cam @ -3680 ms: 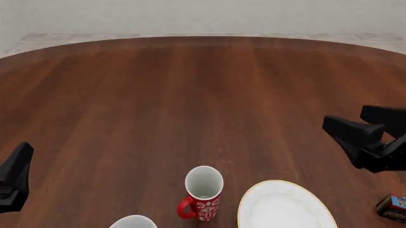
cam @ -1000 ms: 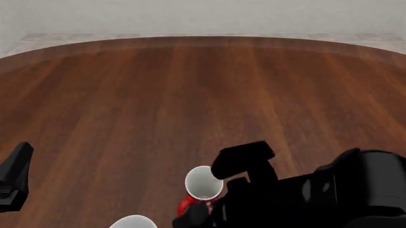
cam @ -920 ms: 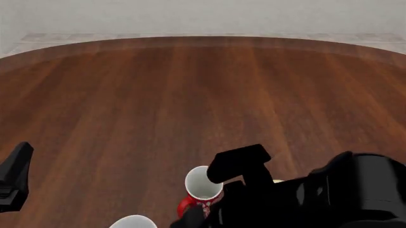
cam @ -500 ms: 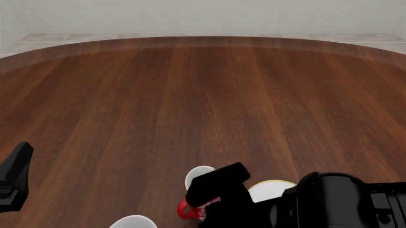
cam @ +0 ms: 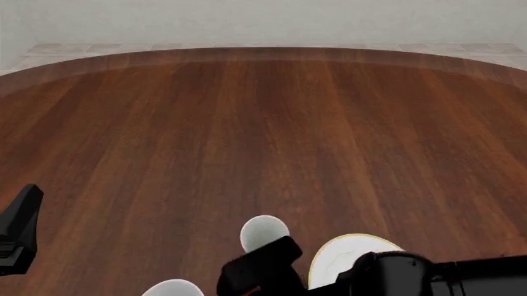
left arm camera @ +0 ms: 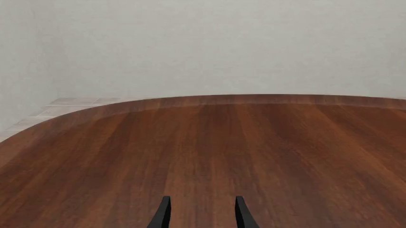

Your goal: Put the white mug on the plate.

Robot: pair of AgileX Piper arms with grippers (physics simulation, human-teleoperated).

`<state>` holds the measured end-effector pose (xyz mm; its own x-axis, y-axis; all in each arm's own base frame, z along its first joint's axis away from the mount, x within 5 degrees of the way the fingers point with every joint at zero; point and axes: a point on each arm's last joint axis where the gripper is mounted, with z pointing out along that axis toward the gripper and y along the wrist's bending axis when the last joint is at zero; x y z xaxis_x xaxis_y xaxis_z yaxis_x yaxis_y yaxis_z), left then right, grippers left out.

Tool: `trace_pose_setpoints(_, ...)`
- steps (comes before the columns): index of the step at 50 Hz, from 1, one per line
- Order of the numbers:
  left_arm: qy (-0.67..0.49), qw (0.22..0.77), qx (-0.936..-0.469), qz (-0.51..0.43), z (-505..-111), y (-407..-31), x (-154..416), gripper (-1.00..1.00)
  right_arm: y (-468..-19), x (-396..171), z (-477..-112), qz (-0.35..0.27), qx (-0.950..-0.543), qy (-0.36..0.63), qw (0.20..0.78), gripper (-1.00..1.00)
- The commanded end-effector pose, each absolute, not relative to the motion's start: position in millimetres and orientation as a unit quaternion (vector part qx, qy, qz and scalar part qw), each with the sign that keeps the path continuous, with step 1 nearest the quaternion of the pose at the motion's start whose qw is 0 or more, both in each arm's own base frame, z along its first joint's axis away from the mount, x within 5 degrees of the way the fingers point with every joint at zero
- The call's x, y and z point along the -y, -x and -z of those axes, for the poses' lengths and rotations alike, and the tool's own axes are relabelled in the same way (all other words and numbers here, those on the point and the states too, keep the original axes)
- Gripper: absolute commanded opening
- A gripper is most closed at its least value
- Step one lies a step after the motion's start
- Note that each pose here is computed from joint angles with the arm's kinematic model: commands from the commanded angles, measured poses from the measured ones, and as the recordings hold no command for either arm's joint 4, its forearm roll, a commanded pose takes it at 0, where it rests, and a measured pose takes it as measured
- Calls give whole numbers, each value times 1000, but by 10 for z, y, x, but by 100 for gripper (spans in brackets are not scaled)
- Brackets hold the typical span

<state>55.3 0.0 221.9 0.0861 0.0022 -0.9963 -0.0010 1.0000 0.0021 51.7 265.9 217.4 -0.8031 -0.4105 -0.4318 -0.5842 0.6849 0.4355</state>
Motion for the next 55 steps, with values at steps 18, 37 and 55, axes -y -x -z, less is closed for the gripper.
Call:
trace_pose_setpoints(18,1,737,-676,-2,-2193,-553,-2,100,-345,-2803,-2002,-271,-906,298,128,100)
trace_pose_setpoints(37,1,737,-676,-2,-2198,-557,-2,100,-311,-2854,-1952,-268,-906,304,123,100)
trace_pose_setpoints(55,1,737,-676,-2,-2198,-557,-2,100,-267,-2878,-1852,-268,-908,301,117,100)
